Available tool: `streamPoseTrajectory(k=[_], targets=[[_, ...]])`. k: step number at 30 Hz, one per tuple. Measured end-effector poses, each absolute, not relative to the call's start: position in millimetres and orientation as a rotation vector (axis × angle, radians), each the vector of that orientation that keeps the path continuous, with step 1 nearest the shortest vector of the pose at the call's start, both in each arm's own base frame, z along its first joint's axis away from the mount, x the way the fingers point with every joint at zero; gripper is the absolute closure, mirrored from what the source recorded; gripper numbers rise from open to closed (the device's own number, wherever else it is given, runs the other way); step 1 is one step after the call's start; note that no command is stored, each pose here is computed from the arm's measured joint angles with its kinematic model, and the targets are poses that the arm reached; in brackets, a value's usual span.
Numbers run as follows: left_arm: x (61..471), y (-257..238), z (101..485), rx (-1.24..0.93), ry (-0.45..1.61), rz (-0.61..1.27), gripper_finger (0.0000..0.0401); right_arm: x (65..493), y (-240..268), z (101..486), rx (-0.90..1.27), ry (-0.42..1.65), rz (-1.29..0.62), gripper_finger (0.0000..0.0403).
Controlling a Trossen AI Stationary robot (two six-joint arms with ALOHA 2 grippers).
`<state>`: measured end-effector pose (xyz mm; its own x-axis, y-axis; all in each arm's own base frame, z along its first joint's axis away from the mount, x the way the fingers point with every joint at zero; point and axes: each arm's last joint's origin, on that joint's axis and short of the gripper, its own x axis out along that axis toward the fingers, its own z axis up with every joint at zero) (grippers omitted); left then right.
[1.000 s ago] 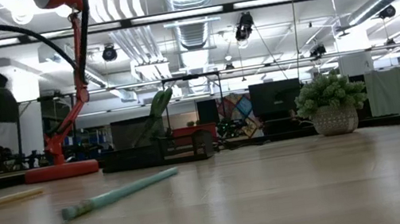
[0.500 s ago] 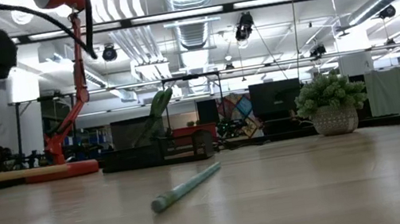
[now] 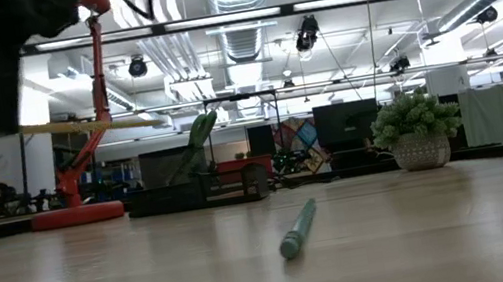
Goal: Pick and place office supplies into organizer
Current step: Put the yellow pencil into the black mesh desk organizer
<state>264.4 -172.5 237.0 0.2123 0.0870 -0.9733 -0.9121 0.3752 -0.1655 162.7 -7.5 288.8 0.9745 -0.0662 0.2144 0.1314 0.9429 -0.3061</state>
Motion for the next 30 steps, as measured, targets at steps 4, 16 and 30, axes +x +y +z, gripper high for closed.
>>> streamPoseTrajectory(k=[4, 16, 30], targets=[[271, -147, 249, -0.891, 1.138, 0.835, 0.0399, 163, -8, 289, -0.322, -0.204, -0.101, 0.039], [270, -87, 297, -0.808, 1.181, 0.769, 0.04, 163, -8, 289, -0.322, -0.202, -0.101, 0.039], [258, -46, 348, -0.806, 1.263, 0.876, 0.04, 163, -8, 289, -0.322, -0.202, -0.101, 0.039]])
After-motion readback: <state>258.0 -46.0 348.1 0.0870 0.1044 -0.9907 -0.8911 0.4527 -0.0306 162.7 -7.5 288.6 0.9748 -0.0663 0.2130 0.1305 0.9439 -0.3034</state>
